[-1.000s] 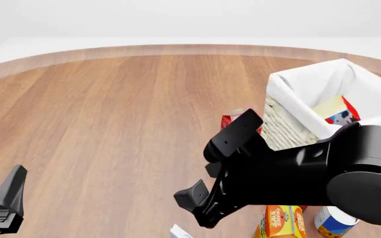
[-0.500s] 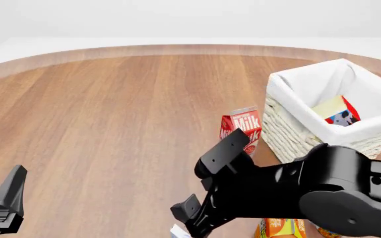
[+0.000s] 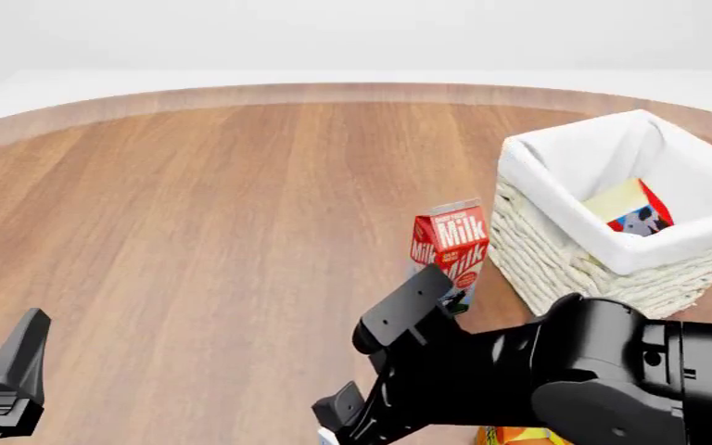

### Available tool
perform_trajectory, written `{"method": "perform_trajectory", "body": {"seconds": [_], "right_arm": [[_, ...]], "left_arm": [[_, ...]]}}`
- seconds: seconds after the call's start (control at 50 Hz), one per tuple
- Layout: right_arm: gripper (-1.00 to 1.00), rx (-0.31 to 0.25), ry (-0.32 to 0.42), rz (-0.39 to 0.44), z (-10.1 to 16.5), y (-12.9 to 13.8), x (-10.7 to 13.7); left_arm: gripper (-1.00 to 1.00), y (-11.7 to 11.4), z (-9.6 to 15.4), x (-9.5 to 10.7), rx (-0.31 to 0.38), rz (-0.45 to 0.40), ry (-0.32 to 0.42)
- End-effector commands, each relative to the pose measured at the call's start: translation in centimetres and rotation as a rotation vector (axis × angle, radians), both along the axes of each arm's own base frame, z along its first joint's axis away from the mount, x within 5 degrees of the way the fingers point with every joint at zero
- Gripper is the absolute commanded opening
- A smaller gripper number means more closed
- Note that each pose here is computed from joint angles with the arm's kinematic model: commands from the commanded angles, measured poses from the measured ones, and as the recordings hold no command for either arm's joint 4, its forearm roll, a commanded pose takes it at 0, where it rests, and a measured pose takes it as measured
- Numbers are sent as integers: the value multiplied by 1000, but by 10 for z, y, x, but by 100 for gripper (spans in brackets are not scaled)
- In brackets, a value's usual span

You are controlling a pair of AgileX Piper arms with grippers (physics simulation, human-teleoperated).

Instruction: Pick up the cream cheese box and the butter, and put them in the basket.

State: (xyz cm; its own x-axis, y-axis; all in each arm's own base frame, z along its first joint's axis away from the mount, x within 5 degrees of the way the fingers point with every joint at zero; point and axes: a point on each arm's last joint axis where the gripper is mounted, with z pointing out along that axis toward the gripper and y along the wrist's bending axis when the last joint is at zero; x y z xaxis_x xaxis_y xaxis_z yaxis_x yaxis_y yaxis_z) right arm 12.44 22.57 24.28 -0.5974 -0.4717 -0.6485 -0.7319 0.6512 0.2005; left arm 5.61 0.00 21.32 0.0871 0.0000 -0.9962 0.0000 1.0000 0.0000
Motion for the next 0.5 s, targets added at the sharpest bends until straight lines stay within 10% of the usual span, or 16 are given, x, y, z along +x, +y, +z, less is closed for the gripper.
{"method": "perform_trajectory", "body": {"seconds": [0.02, 0.5], "right_arm": [[100, -5, 1, -10, -5, -3, 2], [100, -21, 18, -37, -28, -3, 8]], "left_arm": [[100, 0, 0, 0, 0, 0, 0], [100, 0, 0, 0, 0, 0, 0]]}}
